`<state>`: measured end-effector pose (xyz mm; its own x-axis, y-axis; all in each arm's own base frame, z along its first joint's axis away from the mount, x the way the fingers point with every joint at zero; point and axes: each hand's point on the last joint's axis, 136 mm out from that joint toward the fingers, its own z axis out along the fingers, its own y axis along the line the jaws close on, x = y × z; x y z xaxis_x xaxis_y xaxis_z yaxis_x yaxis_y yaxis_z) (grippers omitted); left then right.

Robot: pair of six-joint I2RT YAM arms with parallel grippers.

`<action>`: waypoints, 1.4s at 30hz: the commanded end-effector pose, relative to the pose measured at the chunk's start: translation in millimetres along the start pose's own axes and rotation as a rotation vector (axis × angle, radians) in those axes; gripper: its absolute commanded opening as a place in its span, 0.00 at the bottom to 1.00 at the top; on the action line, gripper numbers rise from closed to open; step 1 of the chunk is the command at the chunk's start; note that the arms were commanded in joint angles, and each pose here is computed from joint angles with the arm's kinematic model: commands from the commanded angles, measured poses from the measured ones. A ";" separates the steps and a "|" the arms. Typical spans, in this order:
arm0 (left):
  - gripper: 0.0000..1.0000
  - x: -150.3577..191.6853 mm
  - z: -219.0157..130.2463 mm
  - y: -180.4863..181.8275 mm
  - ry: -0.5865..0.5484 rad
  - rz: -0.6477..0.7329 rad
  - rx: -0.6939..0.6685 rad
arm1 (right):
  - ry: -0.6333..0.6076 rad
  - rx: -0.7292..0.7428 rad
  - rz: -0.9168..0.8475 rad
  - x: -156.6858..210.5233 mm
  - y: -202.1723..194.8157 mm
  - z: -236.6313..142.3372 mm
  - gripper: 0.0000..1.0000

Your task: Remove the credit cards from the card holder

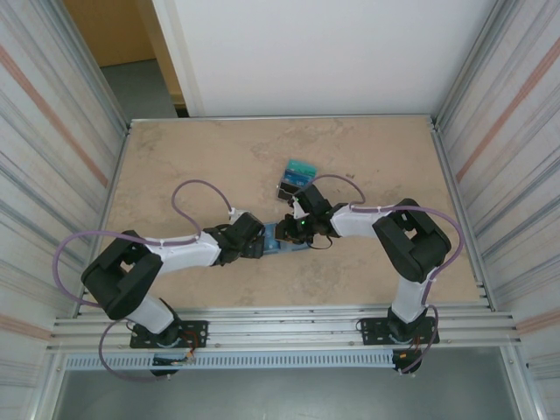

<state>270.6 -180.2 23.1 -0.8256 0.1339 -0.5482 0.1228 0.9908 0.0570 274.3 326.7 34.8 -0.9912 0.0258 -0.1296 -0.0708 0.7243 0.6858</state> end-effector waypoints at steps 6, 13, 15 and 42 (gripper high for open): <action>0.99 -1.5 -1.9 0.3 0.009 0.021 -0.026 | 0.009 -0.129 -0.017 0.0 25.3 -1.6 0.23; 0.99 -9.0 -8.8 -0.9 -0.015 0.025 -0.013 | 0.020 -0.148 -0.008 2.7 24.0 9.2 0.23; 0.99 -8.7 -9.2 -1.3 -0.015 0.027 -0.011 | 0.022 -0.147 -0.004 3.1 23.0 11.6 0.23; 0.99 -16.7 -21.0 2.6 -0.038 -0.004 -0.030 | 0.014 -0.195 0.017 13.8 33.7 11.3 0.20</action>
<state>268.7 -173.5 34.2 -0.8235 0.1590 -0.5446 0.1185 0.9870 0.1089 261.2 353.4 31.8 -0.9940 0.0200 -0.1077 -0.0714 0.6267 0.7760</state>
